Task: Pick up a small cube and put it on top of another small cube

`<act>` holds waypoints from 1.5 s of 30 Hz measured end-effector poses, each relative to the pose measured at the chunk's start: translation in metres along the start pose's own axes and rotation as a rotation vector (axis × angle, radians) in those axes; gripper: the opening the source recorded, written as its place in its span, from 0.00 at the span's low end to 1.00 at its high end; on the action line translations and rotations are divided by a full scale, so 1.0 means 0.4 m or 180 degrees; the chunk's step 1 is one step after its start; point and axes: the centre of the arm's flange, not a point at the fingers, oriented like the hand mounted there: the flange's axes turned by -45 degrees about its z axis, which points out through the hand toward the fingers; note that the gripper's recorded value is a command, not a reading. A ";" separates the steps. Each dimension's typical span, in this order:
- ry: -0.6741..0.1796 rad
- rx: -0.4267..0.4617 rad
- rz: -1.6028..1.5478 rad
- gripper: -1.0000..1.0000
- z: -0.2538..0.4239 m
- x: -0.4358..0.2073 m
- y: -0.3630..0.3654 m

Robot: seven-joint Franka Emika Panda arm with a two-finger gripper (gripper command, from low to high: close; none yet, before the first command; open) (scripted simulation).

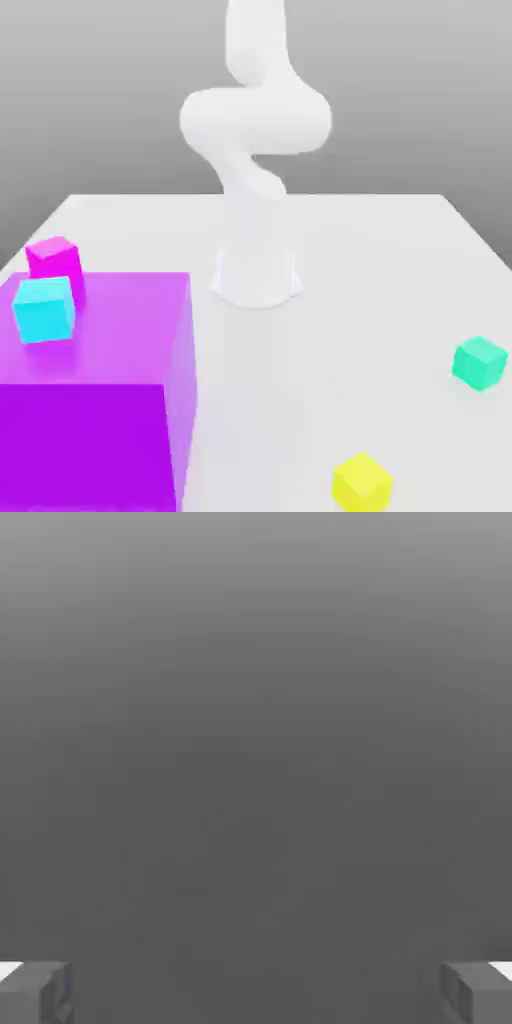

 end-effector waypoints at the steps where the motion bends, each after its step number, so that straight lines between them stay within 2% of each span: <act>1: -0.0104 -0.0028 -0.0065 0.50 0.057 -0.009 -0.042; 7: -0.0653 -0.0093 -0.0465 0.50 0.351 -0.130 -0.272; 14: -0.1237 0.0041 -0.0955 0.50 0.593 -0.397 -0.514; 19: -0.1634 0.0308 -0.1350 0.50 0.665 -0.651 -0.681; 25: -0.2125 0.0699 -0.1631 0.50 0.667 -0.942 -0.800; 34: -0.2196 0.0770 -0.1659 0.50 0.772 -1.081 -0.822; 35: -0.2198 0.0766 -0.1664 0.00 0.780 -1.090 -0.821; 45: -0.2187 0.0787 -0.1645 0.00 0.740 -1.049 -0.825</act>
